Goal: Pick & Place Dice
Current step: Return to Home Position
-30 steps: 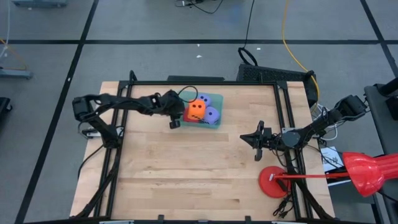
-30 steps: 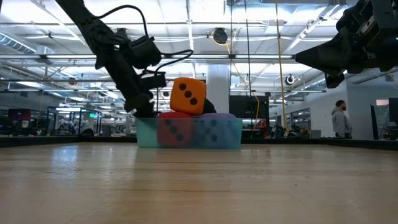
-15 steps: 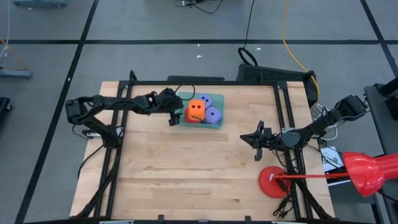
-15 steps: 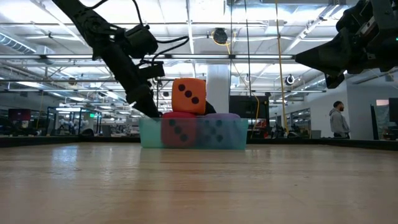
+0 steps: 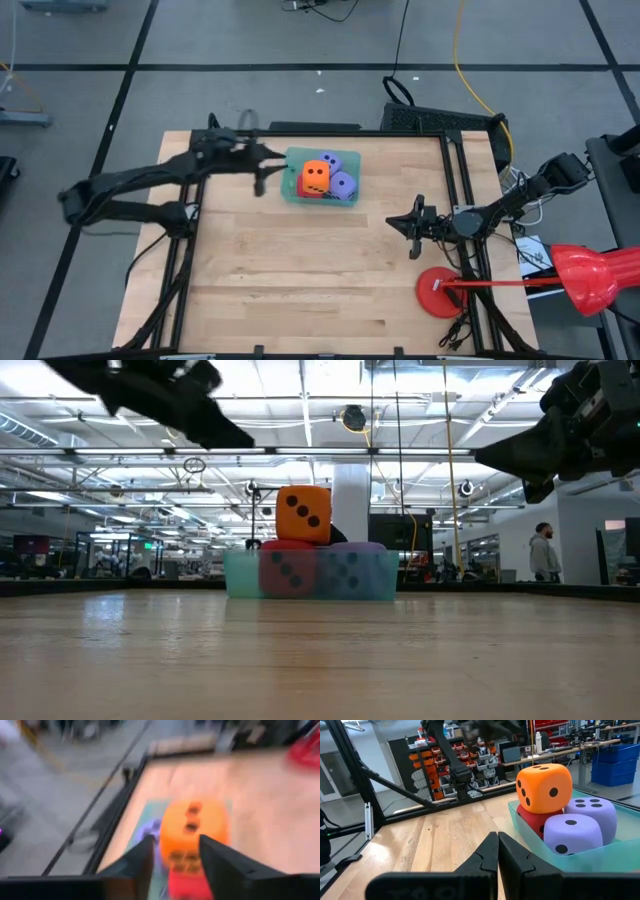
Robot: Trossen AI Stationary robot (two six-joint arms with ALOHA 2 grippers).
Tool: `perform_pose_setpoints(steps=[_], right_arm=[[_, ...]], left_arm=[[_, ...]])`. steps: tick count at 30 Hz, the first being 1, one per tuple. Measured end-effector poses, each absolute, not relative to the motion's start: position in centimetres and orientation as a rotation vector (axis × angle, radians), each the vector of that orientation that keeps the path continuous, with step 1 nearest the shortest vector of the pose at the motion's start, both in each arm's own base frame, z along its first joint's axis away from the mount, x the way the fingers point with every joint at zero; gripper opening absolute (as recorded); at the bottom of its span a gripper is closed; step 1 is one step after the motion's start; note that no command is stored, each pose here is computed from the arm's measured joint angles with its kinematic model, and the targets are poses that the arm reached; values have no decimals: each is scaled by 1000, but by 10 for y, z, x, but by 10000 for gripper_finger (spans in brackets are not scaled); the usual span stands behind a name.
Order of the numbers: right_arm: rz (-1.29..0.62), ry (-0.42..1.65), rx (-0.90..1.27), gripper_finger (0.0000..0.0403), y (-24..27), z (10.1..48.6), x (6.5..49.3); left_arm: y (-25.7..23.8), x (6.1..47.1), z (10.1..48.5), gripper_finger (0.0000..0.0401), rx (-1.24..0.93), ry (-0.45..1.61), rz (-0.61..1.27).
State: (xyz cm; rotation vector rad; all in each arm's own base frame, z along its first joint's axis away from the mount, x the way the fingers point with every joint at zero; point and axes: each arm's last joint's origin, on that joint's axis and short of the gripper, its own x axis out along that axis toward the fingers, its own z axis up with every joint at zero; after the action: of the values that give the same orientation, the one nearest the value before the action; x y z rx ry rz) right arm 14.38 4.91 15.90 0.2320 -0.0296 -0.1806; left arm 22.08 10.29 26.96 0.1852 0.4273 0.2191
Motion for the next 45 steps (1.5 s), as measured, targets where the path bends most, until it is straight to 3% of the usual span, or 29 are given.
perform_pose_setpoints(steps=[5, 7, 22, 37, 45], right_arm=[[-176, -15, 240, 4, 49, 157, 144], [-173, -10, 255, 4, 50, 157, 144], [-240, -75, 224, 0, 21, 174, 128], [-298, -84, 231, 0, 4, 176, 106], [-340, -84, 258, 0, -7, 173, 102]], left_arm=[[89, 176, 276, 39, 154, 187, 103], [84, 162, 271, 12, 134, 134, 115], [56, 95, 239, 4, 132, -62, 203], [52, 87, 181, 2, 74, -112, 181], [56, 84, 177, 1, 62, -74, 225]])
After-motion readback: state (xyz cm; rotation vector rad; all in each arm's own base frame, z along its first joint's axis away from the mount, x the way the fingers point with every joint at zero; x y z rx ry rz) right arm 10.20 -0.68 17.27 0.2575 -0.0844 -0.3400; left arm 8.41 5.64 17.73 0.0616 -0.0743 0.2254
